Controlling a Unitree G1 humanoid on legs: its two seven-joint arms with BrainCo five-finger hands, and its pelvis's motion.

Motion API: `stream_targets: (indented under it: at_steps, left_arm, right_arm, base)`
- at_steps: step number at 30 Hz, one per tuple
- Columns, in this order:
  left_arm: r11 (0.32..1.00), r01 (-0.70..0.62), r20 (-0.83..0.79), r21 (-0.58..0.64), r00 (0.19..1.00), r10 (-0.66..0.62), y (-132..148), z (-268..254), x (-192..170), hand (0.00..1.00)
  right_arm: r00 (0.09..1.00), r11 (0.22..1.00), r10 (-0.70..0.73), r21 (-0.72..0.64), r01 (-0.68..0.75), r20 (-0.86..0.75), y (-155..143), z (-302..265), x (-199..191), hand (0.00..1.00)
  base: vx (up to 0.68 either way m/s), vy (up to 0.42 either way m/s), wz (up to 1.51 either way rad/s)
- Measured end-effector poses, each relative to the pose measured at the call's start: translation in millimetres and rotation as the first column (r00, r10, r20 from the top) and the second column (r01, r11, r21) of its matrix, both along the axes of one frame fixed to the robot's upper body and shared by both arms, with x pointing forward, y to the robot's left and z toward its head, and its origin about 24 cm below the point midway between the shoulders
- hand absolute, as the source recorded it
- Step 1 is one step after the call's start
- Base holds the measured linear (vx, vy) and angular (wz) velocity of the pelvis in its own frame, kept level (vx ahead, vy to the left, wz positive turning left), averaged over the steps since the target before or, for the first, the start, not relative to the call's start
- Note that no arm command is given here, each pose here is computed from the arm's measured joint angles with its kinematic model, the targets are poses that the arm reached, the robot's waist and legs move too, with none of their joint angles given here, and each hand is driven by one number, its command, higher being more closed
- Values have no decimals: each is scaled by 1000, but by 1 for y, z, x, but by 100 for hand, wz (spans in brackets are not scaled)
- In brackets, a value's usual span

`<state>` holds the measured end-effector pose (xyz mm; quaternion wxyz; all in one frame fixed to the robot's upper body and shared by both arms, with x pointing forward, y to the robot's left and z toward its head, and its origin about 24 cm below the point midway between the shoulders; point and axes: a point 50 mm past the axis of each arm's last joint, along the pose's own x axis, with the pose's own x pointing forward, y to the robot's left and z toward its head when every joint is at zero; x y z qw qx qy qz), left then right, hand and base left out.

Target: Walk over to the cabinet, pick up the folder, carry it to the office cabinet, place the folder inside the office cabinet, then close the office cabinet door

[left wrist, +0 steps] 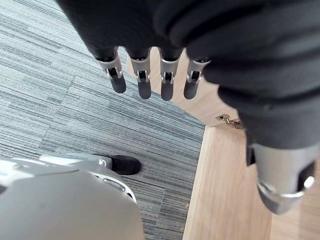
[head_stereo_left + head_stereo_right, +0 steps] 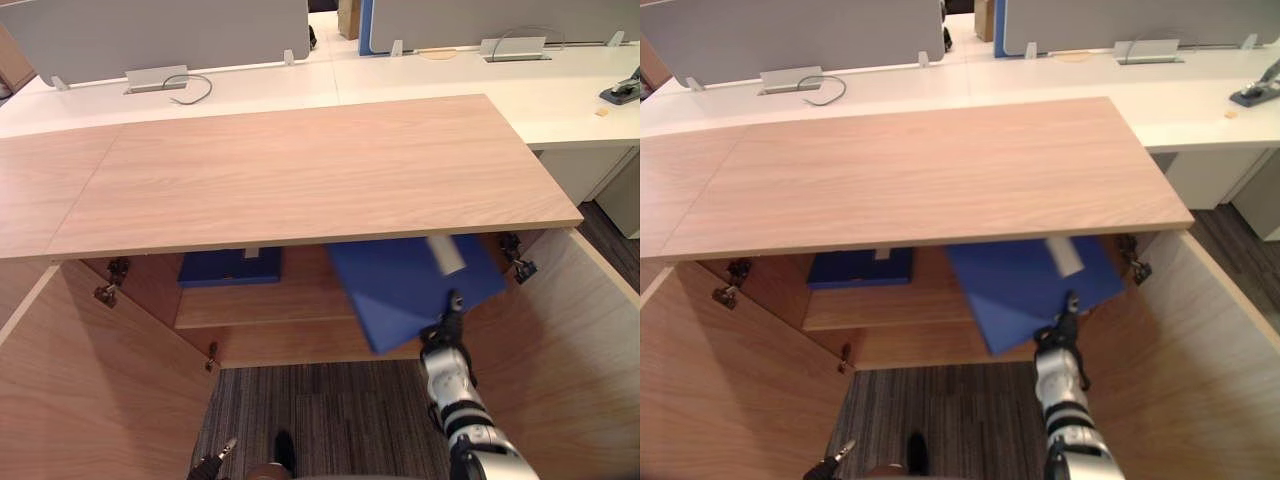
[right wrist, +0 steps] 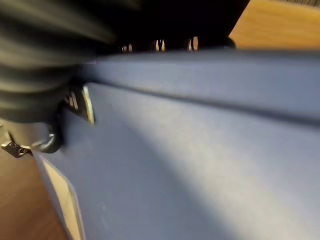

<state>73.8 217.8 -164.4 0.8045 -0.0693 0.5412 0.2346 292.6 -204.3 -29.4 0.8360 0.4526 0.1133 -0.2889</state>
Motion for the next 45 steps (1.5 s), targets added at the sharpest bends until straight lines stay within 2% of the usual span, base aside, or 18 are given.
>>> stream_targets:
  at_steps: [5,9,13,15,21,23,25,30,37,44,45]
  left_arm:
    - [999,-41,15,-7,999,41,-1,1,0,0]
    - [998,-65,66,-17,996,66,-2,4,9,0]
    - [993,-115,142,-31,983,118,0,10,25,0]
    - [988,-152,187,-32,970,155,5,14,33,0]
    - [952,-306,248,-7,922,299,30,23,31,0]
    - [901,-433,290,12,864,411,51,29,27,0]
    - [861,-508,302,0,821,484,57,31,25,0]
    - [806,-590,297,-40,763,574,58,30,23,0]
    - [809,-583,289,-69,765,576,48,28,30,0]
    - [814,-575,305,-79,764,569,48,30,39,0]
    - [814,-575,305,-79,764,569,48,30,39,0]
  right_arm:
    - [989,982,-146,119,146,-10,-13,23,31,100]
    - [957,933,-272,272,236,104,-41,81,68,100]
    - [902,928,-296,320,192,316,-63,171,99,100]
    - [876,920,-313,347,184,367,-69,196,103,100]
    - [820,912,-286,403,75,496,-48,265,117,100]
    - [789,913,-274,406,35,550,-39,291,118,100]
    - [763,904,-290,428,19,578,-37,306,117,100]
    - [745,895,-301,445,6,595,-33,314,115,100]
    - [738,882,-309,470,-14,600,-22,315,116,100]
    - [726,864,-348,504,2,593,-27,317,113,100]
    - [727,857,-358,516,5,586,-28,317,113,0]
  base:
    - [-8,8,8]
    - [-21,18,27]
    - [-119,21,18]
    - [-165,-28,28]
    - [-178,-65,5]
    - [-219,-72,5]
    - [-166,-67,8]
    - [-107,6,14]
    - [-44,20,7]
    - [25,7,15]
    - [33,0,14]
